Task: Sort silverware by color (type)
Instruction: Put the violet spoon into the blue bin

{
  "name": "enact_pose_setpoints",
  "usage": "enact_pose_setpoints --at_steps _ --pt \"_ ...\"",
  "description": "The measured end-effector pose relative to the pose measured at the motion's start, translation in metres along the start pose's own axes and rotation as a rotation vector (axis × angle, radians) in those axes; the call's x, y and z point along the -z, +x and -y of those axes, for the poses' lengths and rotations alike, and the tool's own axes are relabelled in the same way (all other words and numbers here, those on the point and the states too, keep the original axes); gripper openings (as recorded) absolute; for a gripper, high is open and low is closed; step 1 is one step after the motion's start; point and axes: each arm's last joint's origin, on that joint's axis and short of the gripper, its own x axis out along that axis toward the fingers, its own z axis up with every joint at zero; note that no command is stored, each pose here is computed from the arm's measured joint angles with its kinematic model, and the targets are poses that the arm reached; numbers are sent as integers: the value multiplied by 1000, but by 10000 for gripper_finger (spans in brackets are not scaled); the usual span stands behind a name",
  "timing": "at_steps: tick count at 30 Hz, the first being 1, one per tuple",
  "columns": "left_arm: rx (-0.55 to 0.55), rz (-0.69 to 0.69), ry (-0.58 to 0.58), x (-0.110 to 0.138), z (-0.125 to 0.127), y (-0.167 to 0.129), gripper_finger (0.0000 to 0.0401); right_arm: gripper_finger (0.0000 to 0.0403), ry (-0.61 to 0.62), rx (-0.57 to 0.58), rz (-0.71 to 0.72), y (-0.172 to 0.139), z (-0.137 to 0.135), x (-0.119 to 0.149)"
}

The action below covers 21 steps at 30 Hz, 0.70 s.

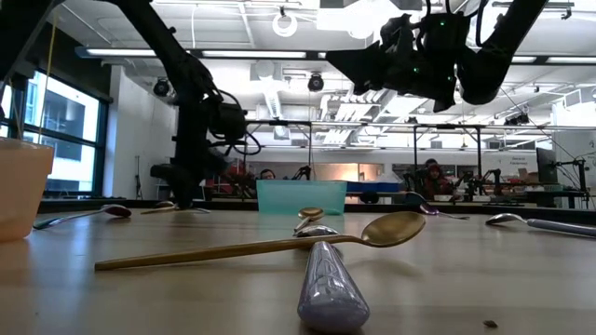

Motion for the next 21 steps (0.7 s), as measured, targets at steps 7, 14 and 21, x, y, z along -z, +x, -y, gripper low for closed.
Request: enact_pose_setpoints --at_steps 7,14,21 --pt "42 -27 44 -7 15 -5 56 0 0 0 0 0 0 0" --pt "37 -31 48 -16 25 -8 95 0 3 -5 -4 0 0 1" --pt "18 -42 57 -19 28 -9 135 0 4 -8 -5 0 0 1"
